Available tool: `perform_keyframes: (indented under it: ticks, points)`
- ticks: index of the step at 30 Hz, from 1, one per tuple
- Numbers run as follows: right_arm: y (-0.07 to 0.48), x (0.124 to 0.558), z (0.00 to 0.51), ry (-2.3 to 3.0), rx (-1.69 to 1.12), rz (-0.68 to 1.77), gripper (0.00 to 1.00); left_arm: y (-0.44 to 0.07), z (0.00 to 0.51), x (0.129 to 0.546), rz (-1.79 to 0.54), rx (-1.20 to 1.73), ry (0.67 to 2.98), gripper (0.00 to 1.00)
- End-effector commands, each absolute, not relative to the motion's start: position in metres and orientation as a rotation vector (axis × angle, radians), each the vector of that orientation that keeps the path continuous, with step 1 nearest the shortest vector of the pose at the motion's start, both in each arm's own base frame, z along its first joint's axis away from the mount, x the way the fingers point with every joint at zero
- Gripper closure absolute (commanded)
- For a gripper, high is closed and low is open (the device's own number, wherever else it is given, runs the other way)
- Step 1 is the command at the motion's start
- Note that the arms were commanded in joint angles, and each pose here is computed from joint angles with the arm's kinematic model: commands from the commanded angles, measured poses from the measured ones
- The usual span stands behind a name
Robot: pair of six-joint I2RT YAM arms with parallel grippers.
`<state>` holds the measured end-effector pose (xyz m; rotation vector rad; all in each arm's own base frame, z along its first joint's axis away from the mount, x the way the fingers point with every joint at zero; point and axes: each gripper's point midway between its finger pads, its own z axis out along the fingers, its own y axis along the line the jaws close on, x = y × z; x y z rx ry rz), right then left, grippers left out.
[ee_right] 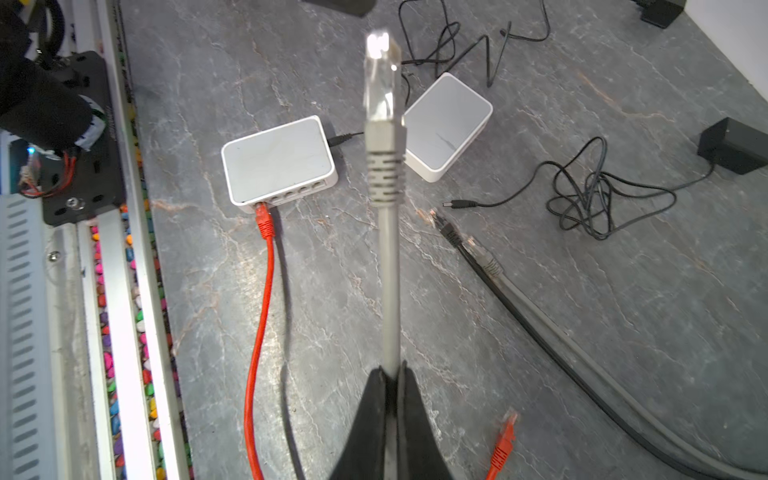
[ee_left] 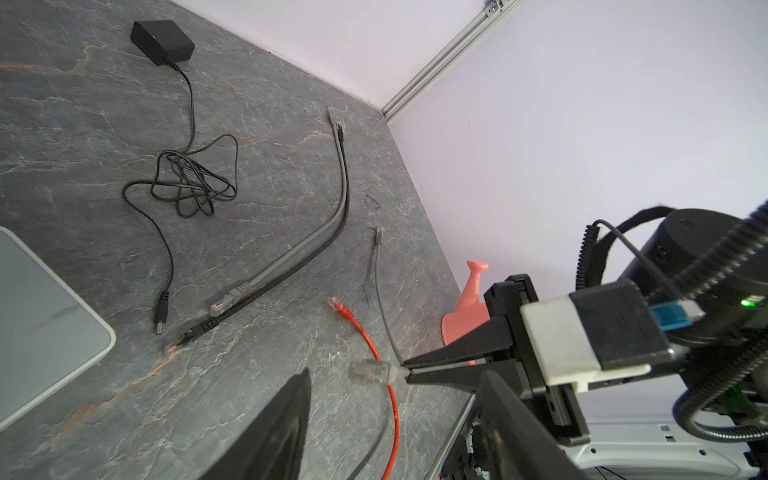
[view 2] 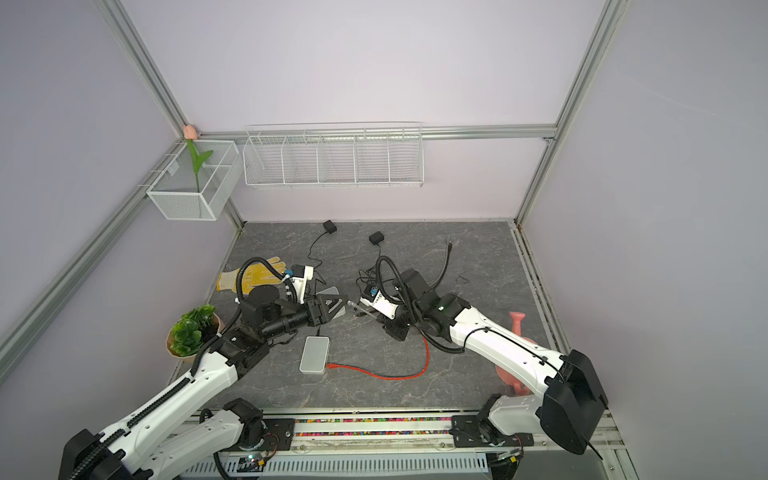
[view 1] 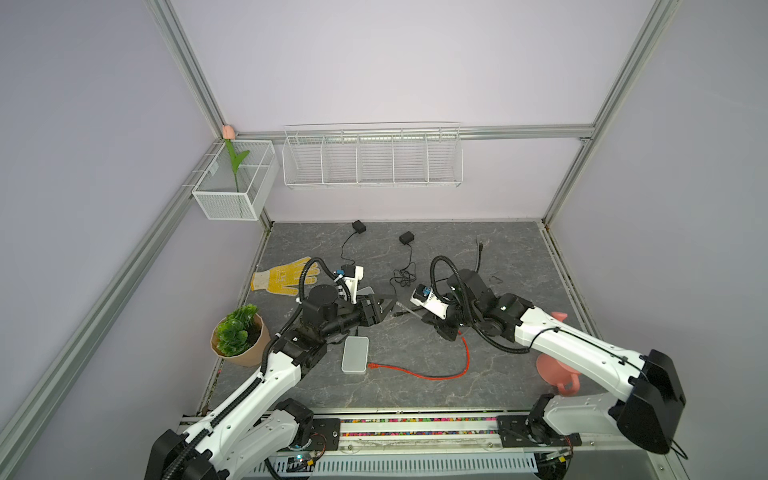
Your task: Insert the plug into the switch port
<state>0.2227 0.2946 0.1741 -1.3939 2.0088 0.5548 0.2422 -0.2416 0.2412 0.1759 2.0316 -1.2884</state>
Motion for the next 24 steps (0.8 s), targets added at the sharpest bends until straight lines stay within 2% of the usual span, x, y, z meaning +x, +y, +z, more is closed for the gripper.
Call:
perform_keyframes:
  ticks: [1,6,11,24]
  points:
    - [0.302,0.208,0.177,1.991,-1.45,0.655,0.93,-0.245,0.262,0.241,-1.297,0.223,1.974,0.36]
    - [0.307,0.209,0.181,1.977,-1.458,0.674,0.93,-0.245,0.254,0.24,-1.284,0.226,2.008,0.38]
    - [0.31,0.211,0.183,1.971,-1.461,0.679,0.93,-0.25,0.252,0.239,-1.302,0.235,2.014,0.45]
    - [0.313,0.214,0.187,1.962,-1.464,0.673,0.93,-0.254,0.235,0.239,-1.304,0.223,2.072,0.98]
